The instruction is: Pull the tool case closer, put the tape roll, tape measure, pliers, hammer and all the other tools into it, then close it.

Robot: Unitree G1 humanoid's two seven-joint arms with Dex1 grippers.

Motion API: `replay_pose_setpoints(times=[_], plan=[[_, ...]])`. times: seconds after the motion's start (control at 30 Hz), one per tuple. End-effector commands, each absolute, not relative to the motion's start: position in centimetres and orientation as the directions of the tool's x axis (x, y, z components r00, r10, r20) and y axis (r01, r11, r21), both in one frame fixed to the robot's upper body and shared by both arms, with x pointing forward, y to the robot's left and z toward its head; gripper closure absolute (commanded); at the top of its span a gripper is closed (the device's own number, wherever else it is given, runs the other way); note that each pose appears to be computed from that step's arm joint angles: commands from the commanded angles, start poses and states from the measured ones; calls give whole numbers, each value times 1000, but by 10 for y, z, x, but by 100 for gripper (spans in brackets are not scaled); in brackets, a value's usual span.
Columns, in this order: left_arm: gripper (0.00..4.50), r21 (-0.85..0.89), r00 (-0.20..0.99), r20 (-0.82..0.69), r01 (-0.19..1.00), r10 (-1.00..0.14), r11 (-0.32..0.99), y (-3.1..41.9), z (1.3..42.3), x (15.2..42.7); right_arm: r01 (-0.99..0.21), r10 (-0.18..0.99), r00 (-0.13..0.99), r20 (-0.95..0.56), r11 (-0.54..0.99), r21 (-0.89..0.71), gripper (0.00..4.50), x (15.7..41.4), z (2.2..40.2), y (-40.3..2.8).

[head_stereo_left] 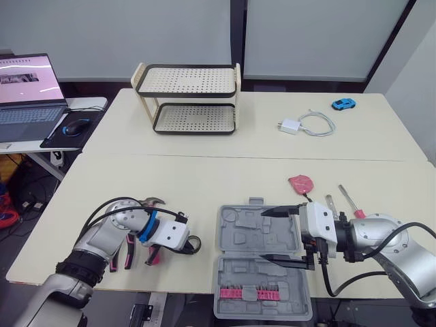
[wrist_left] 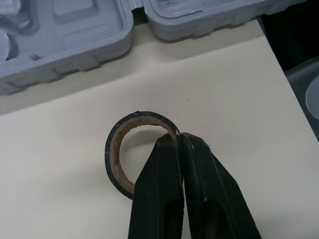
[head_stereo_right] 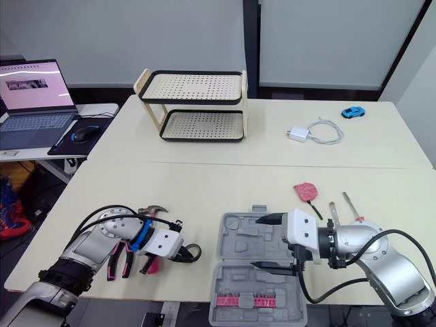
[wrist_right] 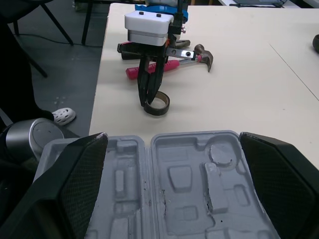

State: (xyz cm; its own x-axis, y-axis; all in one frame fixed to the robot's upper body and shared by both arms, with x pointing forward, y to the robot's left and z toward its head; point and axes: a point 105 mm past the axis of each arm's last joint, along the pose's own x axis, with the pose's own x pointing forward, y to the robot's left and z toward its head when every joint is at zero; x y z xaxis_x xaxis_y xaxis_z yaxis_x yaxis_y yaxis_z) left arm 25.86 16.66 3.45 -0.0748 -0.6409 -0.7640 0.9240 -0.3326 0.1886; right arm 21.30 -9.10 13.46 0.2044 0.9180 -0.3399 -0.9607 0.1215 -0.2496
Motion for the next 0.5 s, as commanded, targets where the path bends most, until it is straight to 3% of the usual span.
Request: replay_pose_setpoints(times=[0.03, 0.23, 0.33, 0.5], plan=[[445, 210, -57, -777, 916, -626, -343, 165, 31, 262, -956, 926, 193, -326, 102, -276, 0, 210, 142, -86], [445, 204, -59, -781, 917, -622, -343, 164, 28, 263, -956, 923, 196, -330, 105, -274, 0, 209, 142, -87], [380, 204, -68, -775, 914, -628, -350, 163, 30, 262, -956, 923, 196, -331, 106, -273, 0, 210, 142, -87], [228, 222, -63, -774, 905, -630, -363, 165, 35, 261, -955, 926, 194, -324, 103, -277, 0, 211, 142, -84]])
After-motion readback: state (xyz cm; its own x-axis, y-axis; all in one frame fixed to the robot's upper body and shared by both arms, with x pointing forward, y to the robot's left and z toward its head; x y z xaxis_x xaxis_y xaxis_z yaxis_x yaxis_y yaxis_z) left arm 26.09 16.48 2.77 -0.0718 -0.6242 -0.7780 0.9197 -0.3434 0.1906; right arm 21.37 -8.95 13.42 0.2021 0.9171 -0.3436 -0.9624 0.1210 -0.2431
